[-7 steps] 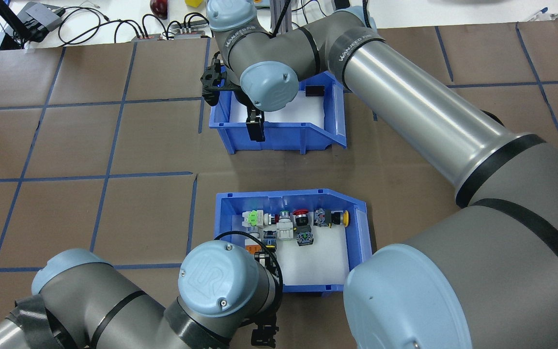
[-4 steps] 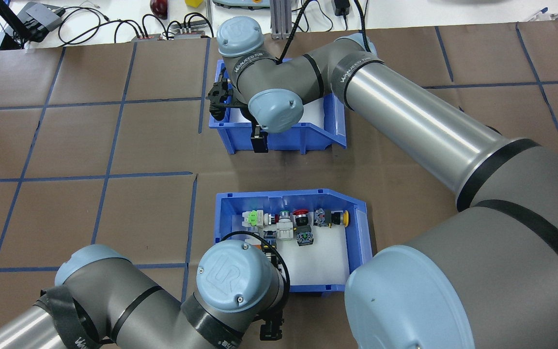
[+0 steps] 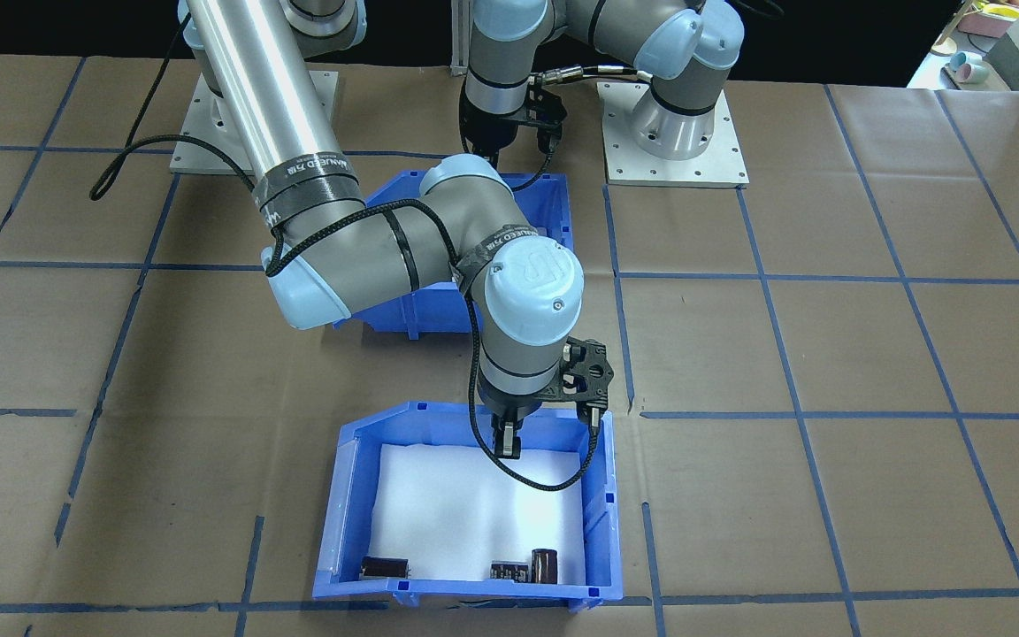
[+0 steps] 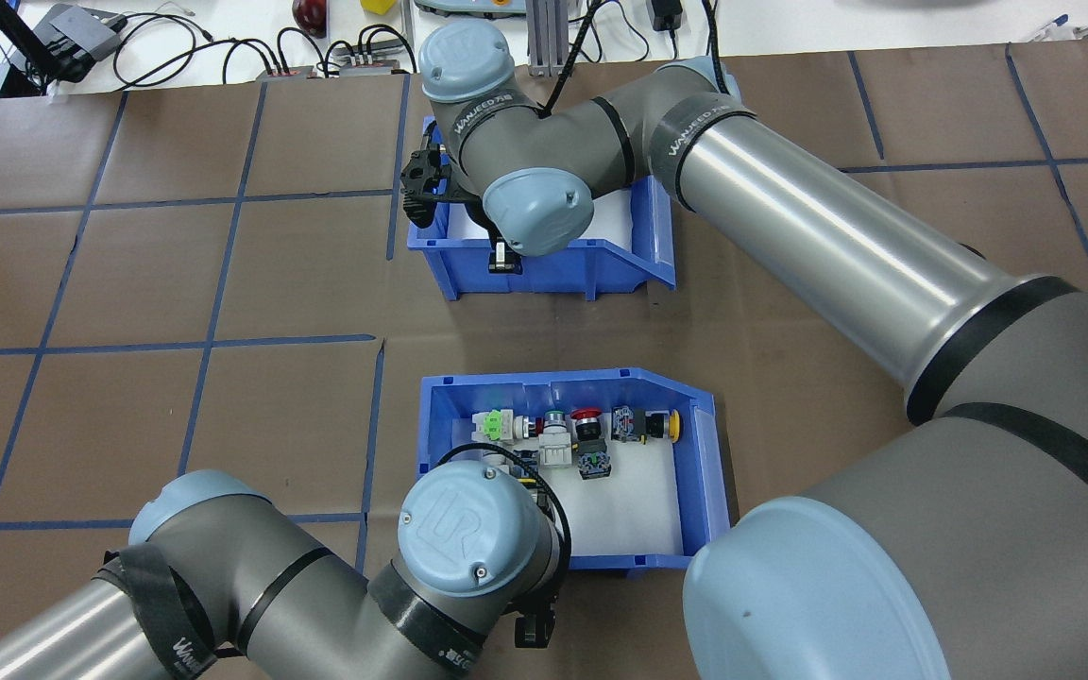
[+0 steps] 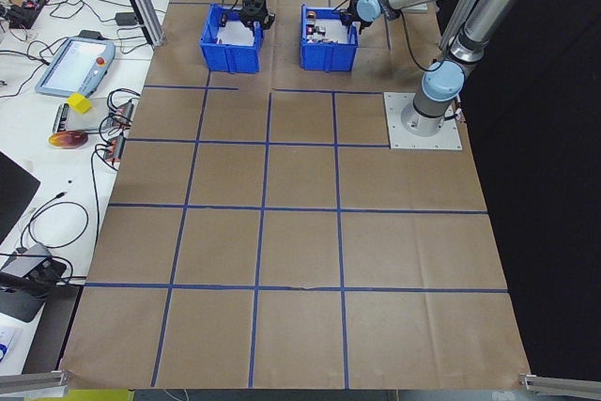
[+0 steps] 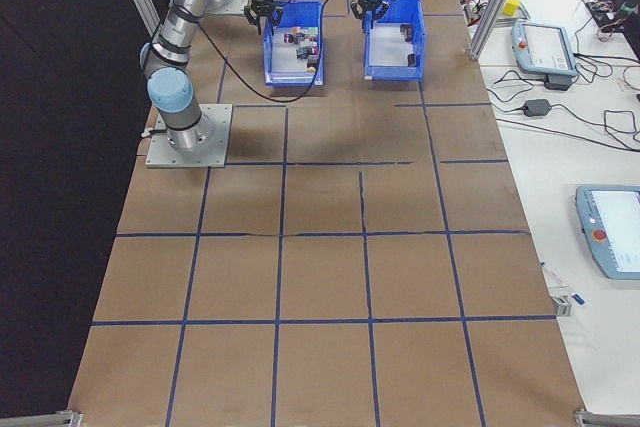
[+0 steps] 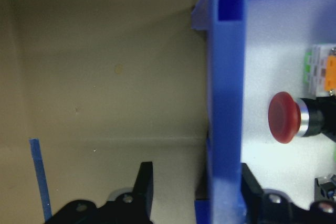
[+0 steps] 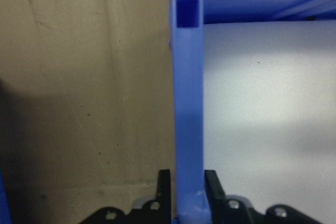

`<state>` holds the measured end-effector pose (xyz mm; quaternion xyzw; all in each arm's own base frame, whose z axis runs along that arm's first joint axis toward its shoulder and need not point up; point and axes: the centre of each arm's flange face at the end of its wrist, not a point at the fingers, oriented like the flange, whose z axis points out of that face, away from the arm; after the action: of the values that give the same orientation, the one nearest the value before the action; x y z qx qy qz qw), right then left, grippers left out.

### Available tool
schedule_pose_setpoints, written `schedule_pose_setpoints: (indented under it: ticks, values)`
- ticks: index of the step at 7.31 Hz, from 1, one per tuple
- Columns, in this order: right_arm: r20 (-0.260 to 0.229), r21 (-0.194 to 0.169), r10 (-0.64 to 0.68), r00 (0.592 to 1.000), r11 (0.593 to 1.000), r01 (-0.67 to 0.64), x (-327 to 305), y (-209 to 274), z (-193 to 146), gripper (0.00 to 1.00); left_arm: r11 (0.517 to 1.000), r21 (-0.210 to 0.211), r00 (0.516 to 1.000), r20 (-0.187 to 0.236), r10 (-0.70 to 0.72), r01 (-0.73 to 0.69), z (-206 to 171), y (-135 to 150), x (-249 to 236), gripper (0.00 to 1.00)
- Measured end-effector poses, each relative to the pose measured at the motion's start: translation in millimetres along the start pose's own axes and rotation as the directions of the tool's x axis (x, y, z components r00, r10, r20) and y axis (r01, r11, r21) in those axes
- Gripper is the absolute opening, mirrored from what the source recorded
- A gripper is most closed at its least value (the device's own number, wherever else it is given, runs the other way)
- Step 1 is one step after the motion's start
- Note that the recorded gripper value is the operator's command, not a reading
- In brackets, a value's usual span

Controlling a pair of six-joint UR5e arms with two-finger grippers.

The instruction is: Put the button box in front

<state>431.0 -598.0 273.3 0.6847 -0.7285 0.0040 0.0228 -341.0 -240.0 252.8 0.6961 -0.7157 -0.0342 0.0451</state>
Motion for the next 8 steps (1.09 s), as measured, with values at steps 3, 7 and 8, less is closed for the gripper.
schedule_pose_setpoints:
  ticks: [3,7,8]
  values:
    - [-0.030,-0.004,0.008,1.000,1.000,-0.008,4,11,-21,0.05,0.999,-0.034,0.998,-0.061,-0.017,0.015,-10,4,9,0.00]
    - [-0.084,-0.048,0.046,0.995,0.998,-0.050,49,117,-67,0.05,0.999,0.029,0.997,-0.064,0.033,-0.032,-68,-10,71,0.00]
    - [-0.076,-0.057,0.025,0.997,0.998,-0.029,57,158,-73,0.05,0.998,0.042,0.998,-0.053,0.045,-0.043,-73,-30,98,0.00]
